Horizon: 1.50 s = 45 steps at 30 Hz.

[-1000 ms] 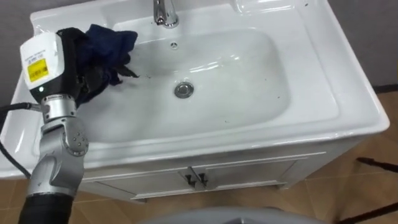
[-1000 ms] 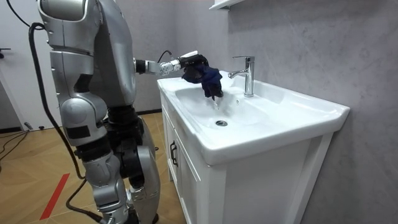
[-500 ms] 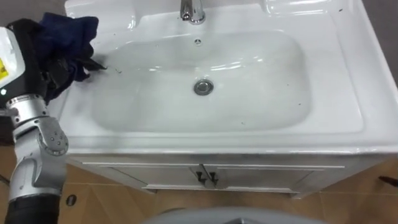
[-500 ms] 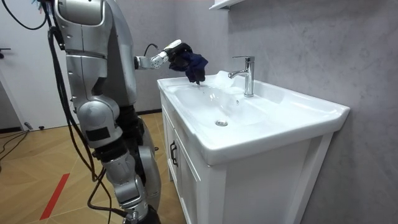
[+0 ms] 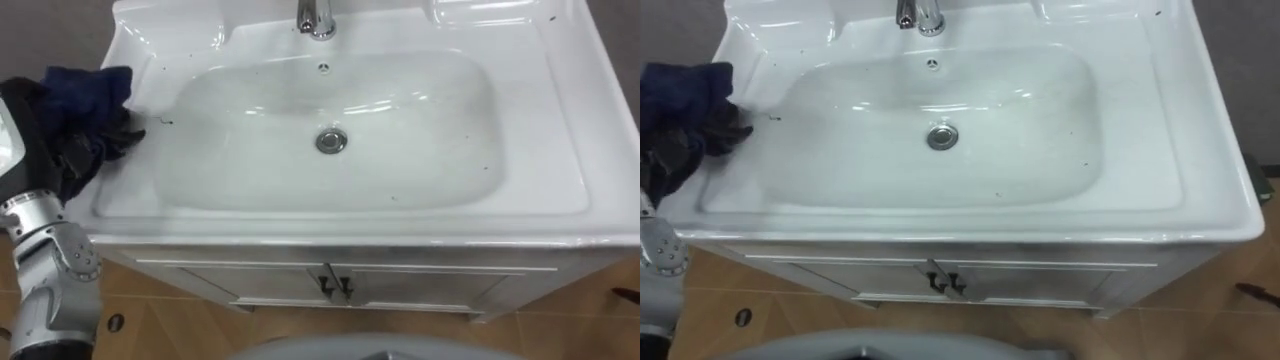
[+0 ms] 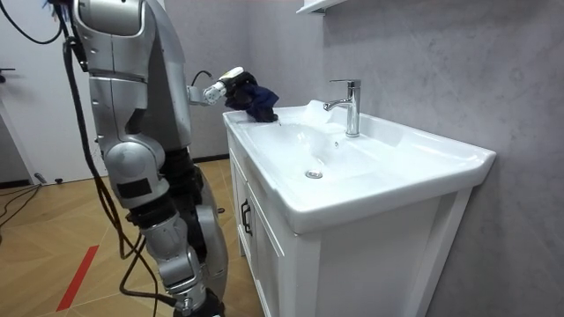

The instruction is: Wipe basin

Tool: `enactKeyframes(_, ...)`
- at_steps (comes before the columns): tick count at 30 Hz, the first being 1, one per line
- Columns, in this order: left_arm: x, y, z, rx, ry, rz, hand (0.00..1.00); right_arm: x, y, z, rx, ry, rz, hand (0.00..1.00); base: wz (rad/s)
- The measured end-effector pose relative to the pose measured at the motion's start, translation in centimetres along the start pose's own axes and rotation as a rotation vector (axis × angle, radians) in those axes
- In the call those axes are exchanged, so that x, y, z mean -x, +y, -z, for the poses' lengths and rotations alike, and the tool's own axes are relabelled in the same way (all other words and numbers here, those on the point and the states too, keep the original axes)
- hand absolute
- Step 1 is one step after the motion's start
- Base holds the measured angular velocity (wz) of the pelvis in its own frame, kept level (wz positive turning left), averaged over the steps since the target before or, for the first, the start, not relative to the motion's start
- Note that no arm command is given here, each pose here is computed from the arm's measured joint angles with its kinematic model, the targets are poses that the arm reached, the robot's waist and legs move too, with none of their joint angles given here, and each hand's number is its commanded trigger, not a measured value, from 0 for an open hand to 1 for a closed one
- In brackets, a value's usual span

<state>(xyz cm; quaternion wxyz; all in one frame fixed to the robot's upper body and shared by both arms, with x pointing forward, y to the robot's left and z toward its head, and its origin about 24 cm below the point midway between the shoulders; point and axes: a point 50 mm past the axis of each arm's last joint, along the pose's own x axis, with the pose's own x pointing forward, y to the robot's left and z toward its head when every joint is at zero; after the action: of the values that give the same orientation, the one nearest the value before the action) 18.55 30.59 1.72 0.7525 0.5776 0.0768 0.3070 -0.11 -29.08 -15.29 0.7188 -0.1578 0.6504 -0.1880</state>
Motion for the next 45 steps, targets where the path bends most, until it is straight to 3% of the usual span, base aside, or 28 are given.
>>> enactKeyframes(7, 0.3, -0.2, 0.2, -0.005, 0.004, 0.038, 1.00, 0.0, 0.1, 0.2, 0.005, 0.002, -0.029, 0.00, 0.02)
enactKeyframes(8, 0.4, -0.3, 0.3, -0.006, 0.005, 0.044, 0.91, 0.0, 0.1, 0.2, 0.004, 0.003, -0.029, 0.00, 0.00)
enactKeyframes(11, 0.9, -1.0, 0.7, -0.020, 0.021, 0.088, 0.07, 0.1, 0.2, 0.4, 0.003, 0.016, -0.031, 0.00, 0.00)
enactKeyframes(12, 1.2, -1.6, 0.9, -0.033, 0.033, 0.115, 0.00, 0.1, 0.2, 0.5, 0.004, 0.025, -0.033, 0.00, 0.00)
enactKeyframes(16, 2.2, -3.0, 1.6, -0.061, 0.057, 0.191, 0.00, 0.1, 0.2, 0.7, 0.009, 0.038, -0.040, 0.00, 0.00)
enactKeyframes(39, 2.2, -3.0, 1.5, -0.057, 0.054, 0.188, 0.00, 0.0, 0.1, -0.1, 0.005, 0.013, -0.031, 0.00, 0.00)
enactKeyframes(45, 1.4, -2.0, 0.8, -0.030, 0.030, 0.133, 0.00, 0.1, 0.2, 0.2, 0.001, 0.015, -0.035, 0.00, 0.02)
